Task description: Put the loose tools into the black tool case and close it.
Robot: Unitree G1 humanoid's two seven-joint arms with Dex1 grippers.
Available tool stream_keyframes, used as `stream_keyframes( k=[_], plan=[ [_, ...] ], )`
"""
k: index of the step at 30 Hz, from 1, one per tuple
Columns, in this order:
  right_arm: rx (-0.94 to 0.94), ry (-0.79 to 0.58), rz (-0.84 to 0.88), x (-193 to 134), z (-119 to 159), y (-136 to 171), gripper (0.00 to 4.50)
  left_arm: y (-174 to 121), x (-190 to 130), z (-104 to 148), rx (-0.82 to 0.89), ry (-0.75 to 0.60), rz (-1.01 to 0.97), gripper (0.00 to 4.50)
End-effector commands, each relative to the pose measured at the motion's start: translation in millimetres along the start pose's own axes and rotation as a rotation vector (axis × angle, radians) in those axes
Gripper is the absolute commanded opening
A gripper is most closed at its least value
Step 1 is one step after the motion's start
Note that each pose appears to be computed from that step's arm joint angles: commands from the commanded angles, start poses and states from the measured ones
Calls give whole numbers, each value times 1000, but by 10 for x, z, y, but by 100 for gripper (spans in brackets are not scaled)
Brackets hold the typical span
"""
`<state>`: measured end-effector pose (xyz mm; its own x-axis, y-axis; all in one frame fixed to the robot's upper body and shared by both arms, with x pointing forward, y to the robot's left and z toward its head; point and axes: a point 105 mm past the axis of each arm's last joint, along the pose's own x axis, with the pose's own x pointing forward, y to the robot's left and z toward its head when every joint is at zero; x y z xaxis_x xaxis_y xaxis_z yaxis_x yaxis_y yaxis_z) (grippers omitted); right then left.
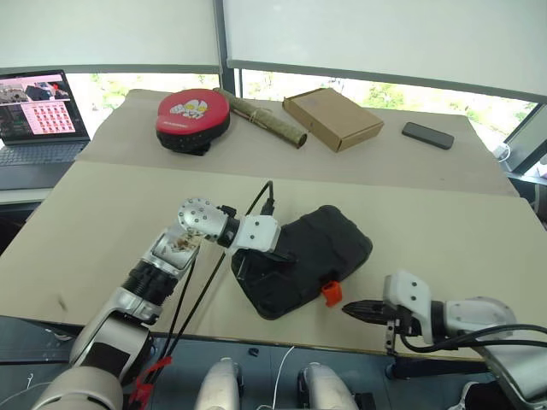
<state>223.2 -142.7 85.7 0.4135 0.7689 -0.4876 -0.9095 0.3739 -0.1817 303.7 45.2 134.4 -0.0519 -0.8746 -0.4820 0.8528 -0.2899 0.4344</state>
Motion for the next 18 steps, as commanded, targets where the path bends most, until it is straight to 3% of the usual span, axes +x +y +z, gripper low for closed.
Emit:
stream_keyframes(
  k=[1, 15, 18],
  plan=[
    [-14, -13, -48, 87, 39, -75, 0, -148, 44, -199, -61, 61, -45, 3],
    [-25, -24, -66, 329, 26, -100, 0, -114, 128, -163, -32, 58, -57, 3],
    [-40, -85, -126, 319, 148, -185, 0, -102, 184, -149, -7, 60, -68, 3]
  ],
)
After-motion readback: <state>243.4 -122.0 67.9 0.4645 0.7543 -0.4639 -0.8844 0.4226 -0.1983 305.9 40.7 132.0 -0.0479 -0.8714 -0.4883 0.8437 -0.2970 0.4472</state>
